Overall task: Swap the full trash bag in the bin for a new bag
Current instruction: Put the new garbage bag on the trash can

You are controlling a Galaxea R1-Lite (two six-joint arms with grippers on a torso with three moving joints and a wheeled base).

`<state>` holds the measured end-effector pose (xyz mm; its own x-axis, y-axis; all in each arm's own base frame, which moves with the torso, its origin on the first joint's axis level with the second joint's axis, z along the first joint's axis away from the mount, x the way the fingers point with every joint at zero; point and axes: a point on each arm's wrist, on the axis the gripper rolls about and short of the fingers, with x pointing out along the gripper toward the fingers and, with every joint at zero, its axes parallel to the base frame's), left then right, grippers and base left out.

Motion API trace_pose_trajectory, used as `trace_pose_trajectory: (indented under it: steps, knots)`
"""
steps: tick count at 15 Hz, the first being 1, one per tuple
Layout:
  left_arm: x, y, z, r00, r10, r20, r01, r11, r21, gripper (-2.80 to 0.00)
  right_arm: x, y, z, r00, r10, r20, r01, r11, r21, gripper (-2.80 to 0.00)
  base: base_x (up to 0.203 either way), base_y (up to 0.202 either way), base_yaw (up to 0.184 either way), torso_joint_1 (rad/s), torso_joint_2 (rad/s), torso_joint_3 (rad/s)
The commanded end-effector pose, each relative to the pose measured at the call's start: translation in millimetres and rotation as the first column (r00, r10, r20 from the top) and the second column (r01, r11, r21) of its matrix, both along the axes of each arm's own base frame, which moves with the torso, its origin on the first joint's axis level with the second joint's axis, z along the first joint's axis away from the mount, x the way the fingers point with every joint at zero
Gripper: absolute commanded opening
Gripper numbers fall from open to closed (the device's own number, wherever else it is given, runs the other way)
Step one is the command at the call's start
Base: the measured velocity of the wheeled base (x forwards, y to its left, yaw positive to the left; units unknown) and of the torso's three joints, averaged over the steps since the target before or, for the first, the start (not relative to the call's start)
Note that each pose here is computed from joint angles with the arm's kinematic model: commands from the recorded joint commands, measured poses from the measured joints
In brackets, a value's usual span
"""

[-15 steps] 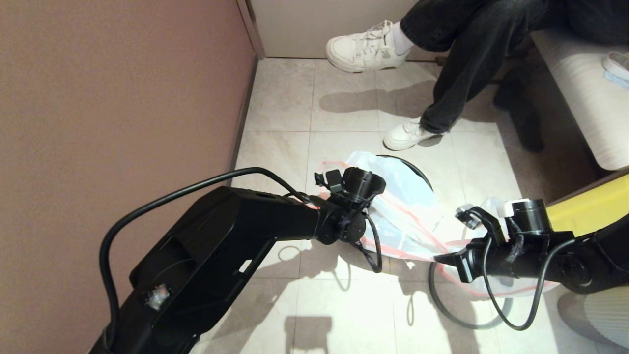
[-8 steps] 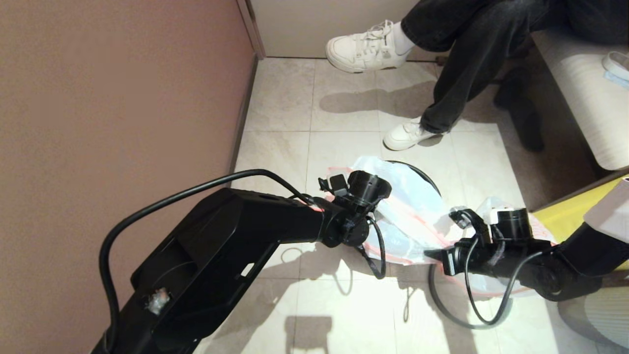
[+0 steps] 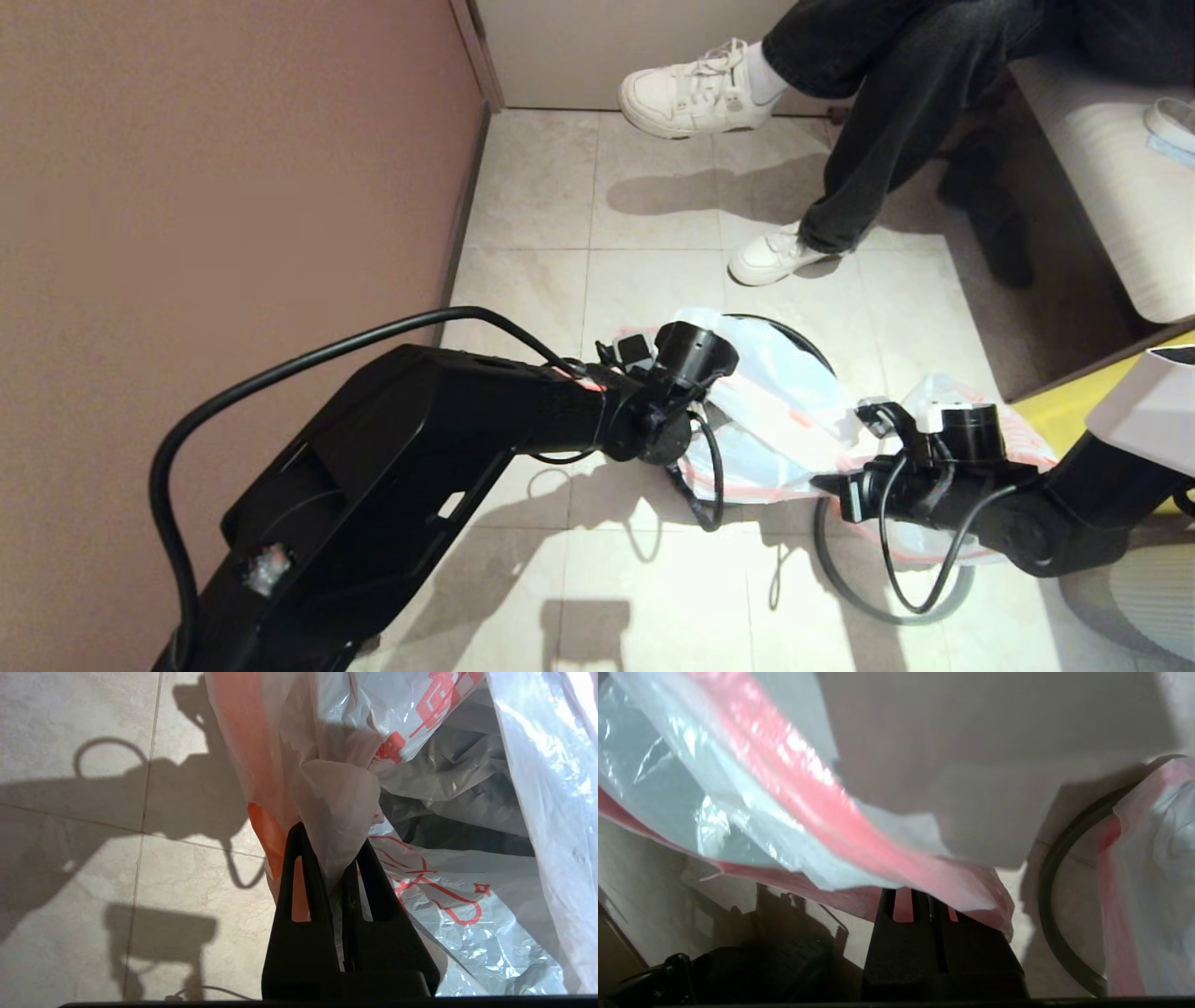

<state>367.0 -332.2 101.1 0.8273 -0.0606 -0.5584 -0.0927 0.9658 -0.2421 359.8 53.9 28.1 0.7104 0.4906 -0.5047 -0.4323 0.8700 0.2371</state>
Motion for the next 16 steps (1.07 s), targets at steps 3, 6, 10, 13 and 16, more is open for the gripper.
trace_pose_trajectory:
  steps: [3, 6, 10, 13, 16]
  knots:
    - [-11, -1, -8, 0.998, -0.039, -0.051, 0.039, 0.999, 0.009, -2.80, 8, -4, -3, 0.998, -0.055, 0.012, 0.056, 0.998, -0.024, -2.80, 0.000, 0.000, 0.000, 0.000, 0.00, 0.000]
    - [-19, -3, -17, 0.995, -0.059, -0.081, 0.061, 0.998, 0.024, -2.80, 22, -6, -5, 0.984, -0.174, 0.039, 0.176, 0.983, -0.044, -2.80, 0.000, 0.000, 0.000, 0.000, 0.00, 0.000]
    - [-31, -6, -20, 0.983, -0.132, -0.131, 0.133, 0.991, -0.004, -2.80, 40, -10, 7, 0.936, -0.339, 0.098, 0.333, 0.940, 0.071, -2.80, 0.000, 0.000, 0.000, 0.000, 0.00, 0.000]
    - [-40, -11, -27, 0.970, -0.173, -0.168, 0.176, 0.984, -0.001, -2.80, 46, -16, 20, 0.896, -0.422, 0.140, 0.394, 0.900, 0.187, -2.80, 0.000, 0.000, 0.000, 0.000, 0.00, 0.000]
    - [-43, -13, -29, 0.965, -0.190, -0.179, 0.193, 0.981, -0.001, -2.80, 43, -19, 37, 0.884, -0.442, 0.155, 0.400, 0.885, 0.239, -2.80, 0.000, 0.000, 0.000, 0.000, 0.00, 0.000]
